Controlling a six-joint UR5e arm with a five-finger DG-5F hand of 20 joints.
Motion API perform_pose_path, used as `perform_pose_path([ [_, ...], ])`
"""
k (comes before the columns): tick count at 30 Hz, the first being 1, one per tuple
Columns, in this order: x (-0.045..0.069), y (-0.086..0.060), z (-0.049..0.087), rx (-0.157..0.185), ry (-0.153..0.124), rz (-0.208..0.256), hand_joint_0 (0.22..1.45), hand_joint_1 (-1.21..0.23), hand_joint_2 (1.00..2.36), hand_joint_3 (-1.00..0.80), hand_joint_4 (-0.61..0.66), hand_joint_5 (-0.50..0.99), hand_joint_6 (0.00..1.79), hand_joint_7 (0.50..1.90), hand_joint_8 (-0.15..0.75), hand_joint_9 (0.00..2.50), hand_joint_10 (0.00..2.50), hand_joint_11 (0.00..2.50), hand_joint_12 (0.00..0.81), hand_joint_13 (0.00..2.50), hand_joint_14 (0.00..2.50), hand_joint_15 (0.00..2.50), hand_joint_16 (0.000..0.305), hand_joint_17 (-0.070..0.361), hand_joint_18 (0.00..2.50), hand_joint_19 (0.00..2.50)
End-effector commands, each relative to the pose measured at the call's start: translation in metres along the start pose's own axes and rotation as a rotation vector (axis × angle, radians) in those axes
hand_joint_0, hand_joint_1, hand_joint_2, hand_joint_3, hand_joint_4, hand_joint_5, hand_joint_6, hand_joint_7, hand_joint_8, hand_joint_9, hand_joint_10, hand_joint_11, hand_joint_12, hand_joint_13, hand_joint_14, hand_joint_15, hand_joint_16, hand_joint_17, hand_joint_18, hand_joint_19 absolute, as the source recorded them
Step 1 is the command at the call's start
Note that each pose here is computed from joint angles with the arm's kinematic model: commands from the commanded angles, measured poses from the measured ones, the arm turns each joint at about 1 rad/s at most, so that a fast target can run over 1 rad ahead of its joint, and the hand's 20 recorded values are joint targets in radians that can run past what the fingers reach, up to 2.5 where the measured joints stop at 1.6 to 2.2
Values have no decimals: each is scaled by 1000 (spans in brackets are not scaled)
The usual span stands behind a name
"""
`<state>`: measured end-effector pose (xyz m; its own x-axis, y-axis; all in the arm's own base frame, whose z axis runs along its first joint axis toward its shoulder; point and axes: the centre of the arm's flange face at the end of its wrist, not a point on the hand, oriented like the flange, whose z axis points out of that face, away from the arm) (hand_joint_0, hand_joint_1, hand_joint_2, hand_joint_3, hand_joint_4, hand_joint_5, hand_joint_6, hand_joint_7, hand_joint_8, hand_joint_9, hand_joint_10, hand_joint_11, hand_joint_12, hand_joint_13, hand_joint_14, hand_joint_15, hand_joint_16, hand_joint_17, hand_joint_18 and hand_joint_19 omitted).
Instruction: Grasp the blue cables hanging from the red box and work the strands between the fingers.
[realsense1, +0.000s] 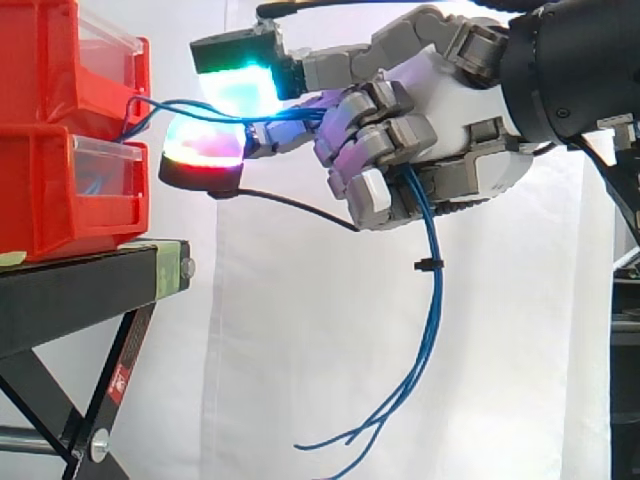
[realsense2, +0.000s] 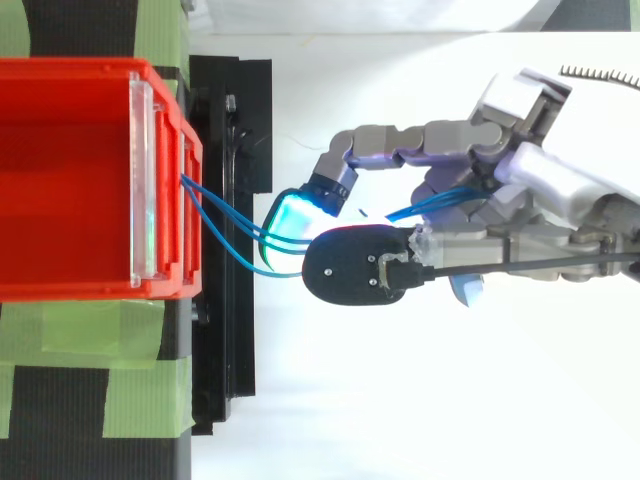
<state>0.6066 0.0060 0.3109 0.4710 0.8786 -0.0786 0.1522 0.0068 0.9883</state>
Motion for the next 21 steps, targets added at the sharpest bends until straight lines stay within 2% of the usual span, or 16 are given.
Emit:
perform_pose_path([
  [1,0,2,-1,-2,0,3,859,-697,1023,-170,75,524,14,1285,445,1770,2500,2500,688,2057,2500,1811,238,178,2500,718],
  [2,0,2,-1,-2,0,3,892,-724,1021,-52,61,485,9,1327,445,1770,2500,2500,688,2057,2500,1811,238,178,2500,718],
  [5,-2,6,-2,-7,2,7,914,-739,1020,-17,21,458,0,1405,445,1770,2500,2500,688,2057,2500,1811,238,178,2500,718],
  [6,-2,6,-2,-7,2,7,917,-741,1018,-38,20,409,101,1373,445,1770,2500,2500,688,2057,2500,1811,238,178,2500,718],
  [7,-2,6,-2,-7,2,8,894,-762,1019,-118,29,357,220,1324,445,1770,2500,2500,688,2057,2500,1811,238,178,2500,718],
  [9,-2,12,-3,-15,4,16,851,-766,1020,-365,0,319,275,1348,445,1770,2500,2500,688,2057,2500,1811,238,178,2500,718],
  [11,-3,15,-4,-18,4,15,853,-764,1019,-438,4,293,386,1320,445,1770,2500,2500,688,2057,2500,1811,238,178,2500,718],
  [13,-3,16,-4,-20,5,14,841,-754,1023,-288,-22,257,567,1249,445,1770,2500,2500,688,2057,2500,1811,238,178,2500,718],
  [14,-4,19,-5,-23,5,12,851,-745,1020,-66,-27,238,758,1142,445,1770,2500,2500,688,2057,2500,1811,238,178,2500,718],
  [15,-5,21,-6,-26,5,12,898,-750,1006,92,-24,234,832,1094,445,1770,2500,2500,688,2057,2500,1811,238,178,2500,718],
  [16,-5,22,-6,-27,3,7,911,-746,1040,106,-15,229,849,1091,445,1770,2500,2500,688,2057,2500,1811,238,178,2500,718],
  [17,-7,24,-6,-29,-3,0,874,-689,1197,99,18,234,850,1051,445,1770,2500,2500,688,2057,2500,1811,238,178,2500,718],
  [18,-6,24,-7,-30,-1,-3,849,-595,1369,54,11,440,339,1329,445,1770,2500,2500,688,2057,2500,1811,238,178,2500,718],
  [19,-6,24,-7,-31,-3,-5,849,-562,1414,45,29,520,165,1401,445,1770,2500,2500,688,2057,2500,1811,238,178,2500,718],
  [20,-6,24,-7,-30,-3,-6,851,-529,1441,23,105,605,7,1421,445,1770,2500,2500,688,2057,2500,1811,238,178,2500,718],
  [21,-6,24,-7,-30,-3,-6,831,-499,1497,-27,141,623,12,1350,445,1770,2500,2500,688,2057,2500,1811,238,178,2500,718],
])
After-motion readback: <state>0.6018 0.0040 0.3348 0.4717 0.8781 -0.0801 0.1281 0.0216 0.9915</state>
